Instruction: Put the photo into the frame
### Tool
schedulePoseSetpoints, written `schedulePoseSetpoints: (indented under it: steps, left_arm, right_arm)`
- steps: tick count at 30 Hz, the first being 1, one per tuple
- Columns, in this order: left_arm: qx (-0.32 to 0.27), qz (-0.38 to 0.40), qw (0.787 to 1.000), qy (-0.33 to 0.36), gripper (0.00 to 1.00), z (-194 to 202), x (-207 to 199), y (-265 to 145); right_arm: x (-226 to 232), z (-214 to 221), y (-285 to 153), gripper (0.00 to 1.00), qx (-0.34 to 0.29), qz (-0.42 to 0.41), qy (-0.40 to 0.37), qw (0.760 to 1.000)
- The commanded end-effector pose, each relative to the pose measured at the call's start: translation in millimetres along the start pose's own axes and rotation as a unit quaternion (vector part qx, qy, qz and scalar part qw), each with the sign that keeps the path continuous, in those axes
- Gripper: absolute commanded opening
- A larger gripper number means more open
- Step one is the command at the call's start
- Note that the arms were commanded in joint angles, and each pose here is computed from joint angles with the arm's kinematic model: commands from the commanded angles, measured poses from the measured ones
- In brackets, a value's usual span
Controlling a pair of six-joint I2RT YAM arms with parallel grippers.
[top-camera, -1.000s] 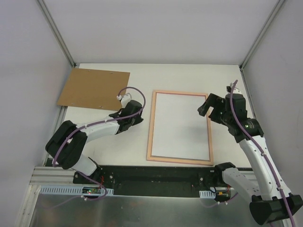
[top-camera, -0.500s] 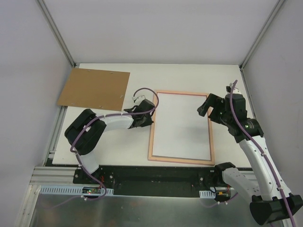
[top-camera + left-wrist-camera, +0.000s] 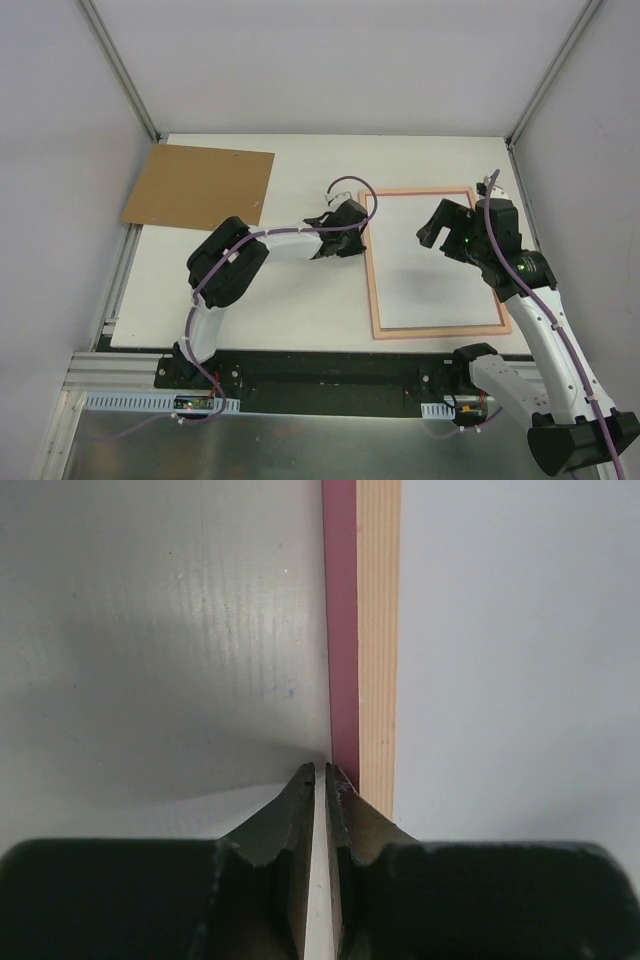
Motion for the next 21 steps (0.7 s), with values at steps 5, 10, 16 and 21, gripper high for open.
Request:
schedulePoseSetpoints:
  steps: [5,10,16,21]
  left_arm:
    - [-0.004,-0.005,1.0,0.021,0.17,-21.6,15.5,-33.1]
    - [-0.047,-0.089,0.995,0.018,0.3,-52.1,83.3,-85.8]
    - [-0.045,-0.178,0.983,-0.02,0.3,-89.1,174.1,-105.0]
    - [-0.032,-0.231,0.971,-0.048,0.29,-107.8,221.8,-100.0]
  right_arm:
    - [5.4,-7.1,-4.5,1.0,-0.013,-0.012,-0.014,1.0]
    - [5.8,-4.9,0.9,1.0,-0.006,-0.015,-0.016,1.0]
    - [11.5,1.5,7.4,1.0,0.014,-0.041,-0.012,0.999]
    - [13.3,2.7,6.1,1.0,0.018,-0.046,-0.018,0.999]
Point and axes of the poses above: each gripper's point midway between its finger pads, its own y axis out along the fingers, its own x axis along the line the jaws close on, z = x × y, the point moved 6 cm from there along -y, back along the fingers, and after that the axes turned 11 degrees about y, right-handed, at the moved point
